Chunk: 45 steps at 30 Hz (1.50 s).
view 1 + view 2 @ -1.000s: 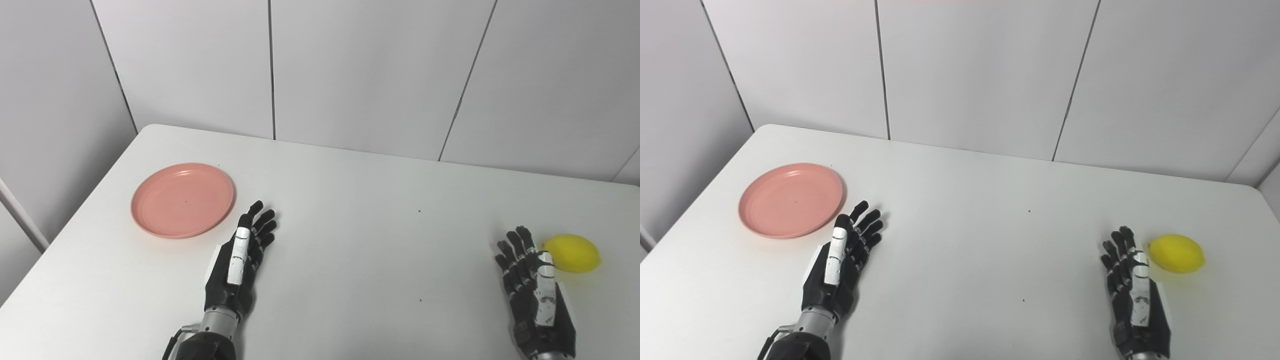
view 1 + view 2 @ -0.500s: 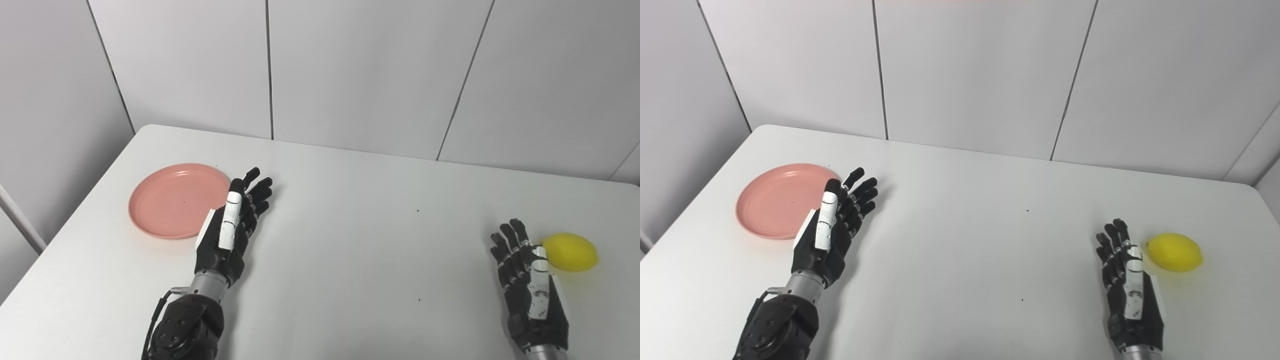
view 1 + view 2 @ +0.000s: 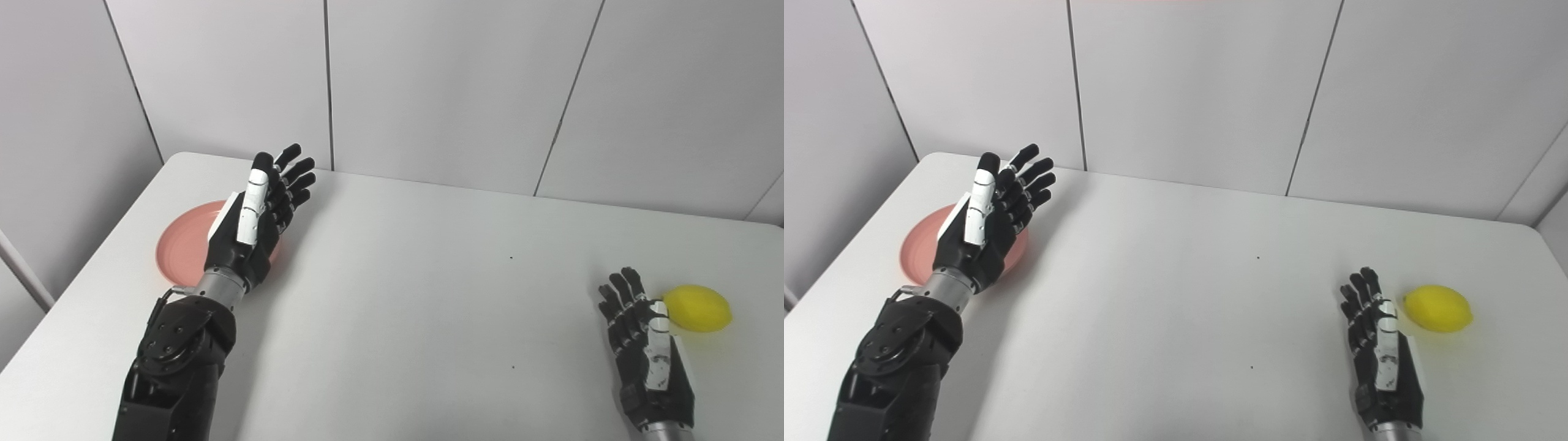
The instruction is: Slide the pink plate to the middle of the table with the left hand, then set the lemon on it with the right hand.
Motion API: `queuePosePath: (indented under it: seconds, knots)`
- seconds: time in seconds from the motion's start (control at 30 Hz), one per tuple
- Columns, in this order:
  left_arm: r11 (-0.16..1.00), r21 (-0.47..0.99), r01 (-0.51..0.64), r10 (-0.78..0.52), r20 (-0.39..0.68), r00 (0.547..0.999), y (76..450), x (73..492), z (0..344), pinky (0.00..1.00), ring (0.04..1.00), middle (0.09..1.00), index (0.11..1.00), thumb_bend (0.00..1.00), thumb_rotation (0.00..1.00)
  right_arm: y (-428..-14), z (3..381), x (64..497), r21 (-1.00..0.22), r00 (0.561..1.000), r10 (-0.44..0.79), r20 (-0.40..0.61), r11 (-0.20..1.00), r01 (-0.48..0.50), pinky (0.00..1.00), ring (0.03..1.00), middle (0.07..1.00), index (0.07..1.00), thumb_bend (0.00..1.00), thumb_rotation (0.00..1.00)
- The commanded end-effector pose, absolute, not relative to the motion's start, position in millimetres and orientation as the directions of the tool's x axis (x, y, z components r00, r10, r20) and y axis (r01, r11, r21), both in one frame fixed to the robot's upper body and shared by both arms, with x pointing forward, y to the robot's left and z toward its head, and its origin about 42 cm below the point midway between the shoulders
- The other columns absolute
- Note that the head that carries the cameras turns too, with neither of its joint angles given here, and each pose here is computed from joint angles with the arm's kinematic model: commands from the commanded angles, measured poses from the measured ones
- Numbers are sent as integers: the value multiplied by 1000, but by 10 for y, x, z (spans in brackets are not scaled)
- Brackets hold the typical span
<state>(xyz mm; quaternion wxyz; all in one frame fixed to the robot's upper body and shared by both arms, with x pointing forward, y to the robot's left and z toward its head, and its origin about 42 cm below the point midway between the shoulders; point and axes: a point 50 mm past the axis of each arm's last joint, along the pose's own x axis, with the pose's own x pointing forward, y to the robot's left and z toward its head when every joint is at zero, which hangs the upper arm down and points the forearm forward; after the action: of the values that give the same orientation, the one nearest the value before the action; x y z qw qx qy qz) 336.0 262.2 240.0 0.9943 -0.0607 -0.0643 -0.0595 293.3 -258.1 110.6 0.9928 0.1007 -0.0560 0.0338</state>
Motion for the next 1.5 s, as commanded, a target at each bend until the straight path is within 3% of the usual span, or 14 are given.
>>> queuePosePath:
  seconds: [0.0, 0.2, 0.47, 0.8, 1.07, 1.47]
  knots:
    - [982, -85, 171, -150, 213, 966, 2643, 3452, 2642, 938, 915, 913, 920, 770, 999, -2469, 777, 2769, 250, 997, 57, 42, 966, -65, 1000, 955, 948, 965, 733, 988]
    - [981, -58, 187, -168, 234, 958, 2868, 3591, 2727, 887, 886, 890, 913, 774, 1000, -2463, 776, 2766, 250, 998, 59, 36, 966, -66, 998, 950, 937, 959, 737, 986]
    - [986, -91, 138, -113, 238, 965, 3363, 3902, 2753, 780, 790, 801, 808, 871, 970, -2462, 770, 2775, 250, 997, 63, 32, 966, -69, 1000, 955, 919, 953, 733, 987]
    - [997, -72, 30, -13, 226, 974, 3871, 4195, 2887, 760, 786, 797, 793, 844, 976, -2458, 777, 2756, 254, 998, 61, 27, 965, -66, 997, 946, 898, 947, 725, 988]
    - [996, -87, -15, 34, 220, 975, 4044, 4244, 2905, 721, 764, 778, 782, 826, 978, -2448, 775, 2764, 251, 998, 62, 28, 966, -67, 990, 942, 894, 942, 722, 994]
    - [988, -107, -115, 135, 207, 969, 4259, 4224, 2970, 771, 768, 763, 778, 826, 965, -2464, 781, 2761, 253, 998, 61, 28, 965, -67, 990, 948, 895, 941, 723, 991]
